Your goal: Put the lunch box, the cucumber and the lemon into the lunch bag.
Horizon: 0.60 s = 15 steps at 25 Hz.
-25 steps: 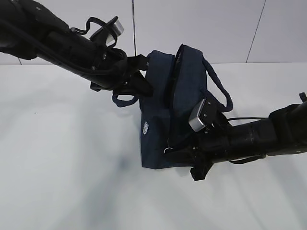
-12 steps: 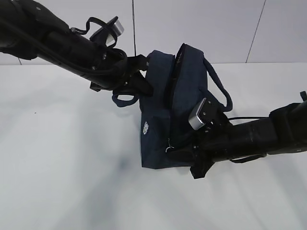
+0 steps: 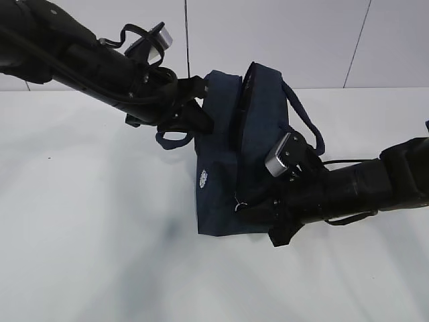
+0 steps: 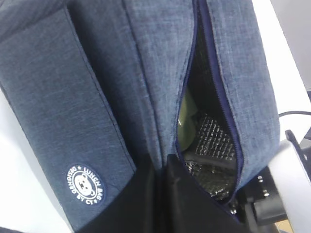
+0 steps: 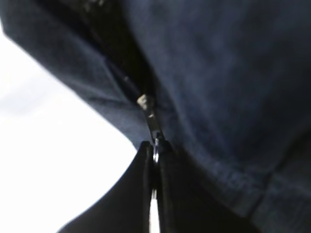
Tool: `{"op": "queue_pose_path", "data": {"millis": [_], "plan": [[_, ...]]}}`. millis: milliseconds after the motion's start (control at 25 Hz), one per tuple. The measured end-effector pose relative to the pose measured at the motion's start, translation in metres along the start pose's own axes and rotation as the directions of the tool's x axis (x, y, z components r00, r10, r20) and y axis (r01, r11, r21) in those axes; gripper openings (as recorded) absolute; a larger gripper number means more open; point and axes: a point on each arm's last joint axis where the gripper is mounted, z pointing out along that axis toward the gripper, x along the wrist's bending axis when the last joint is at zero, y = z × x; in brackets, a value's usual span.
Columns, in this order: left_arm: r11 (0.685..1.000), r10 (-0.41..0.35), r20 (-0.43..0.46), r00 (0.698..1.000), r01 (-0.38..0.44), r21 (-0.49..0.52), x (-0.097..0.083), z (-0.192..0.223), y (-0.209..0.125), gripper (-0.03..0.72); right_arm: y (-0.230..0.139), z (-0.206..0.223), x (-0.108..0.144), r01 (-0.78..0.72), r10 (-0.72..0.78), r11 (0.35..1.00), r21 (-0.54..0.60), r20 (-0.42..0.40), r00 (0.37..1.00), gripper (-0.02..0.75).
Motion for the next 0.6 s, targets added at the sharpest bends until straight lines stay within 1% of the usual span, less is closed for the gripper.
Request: {"op": "queue_pose_path", "data": {"millis": [320, 600], "plan": [[1.0, 0.0, -0.007, 1.0, 0.0, -0.011, 0.001, 0.0, 0.001, -0.002, -0.001, 0.0, 0.002, -0.022, 0.023, 1.0, 0.022, -0.02, 1.0, 0.001], [1.0, 0.0, -0.011, 1.0, 0.0, -0.017, 0.001, 0.0, 0.002, -0.002, 0.01, -0.008, 0.005, -0.005, 0.005, 1.0, 0.01, -0.018, 1.0, 0.001]]}}
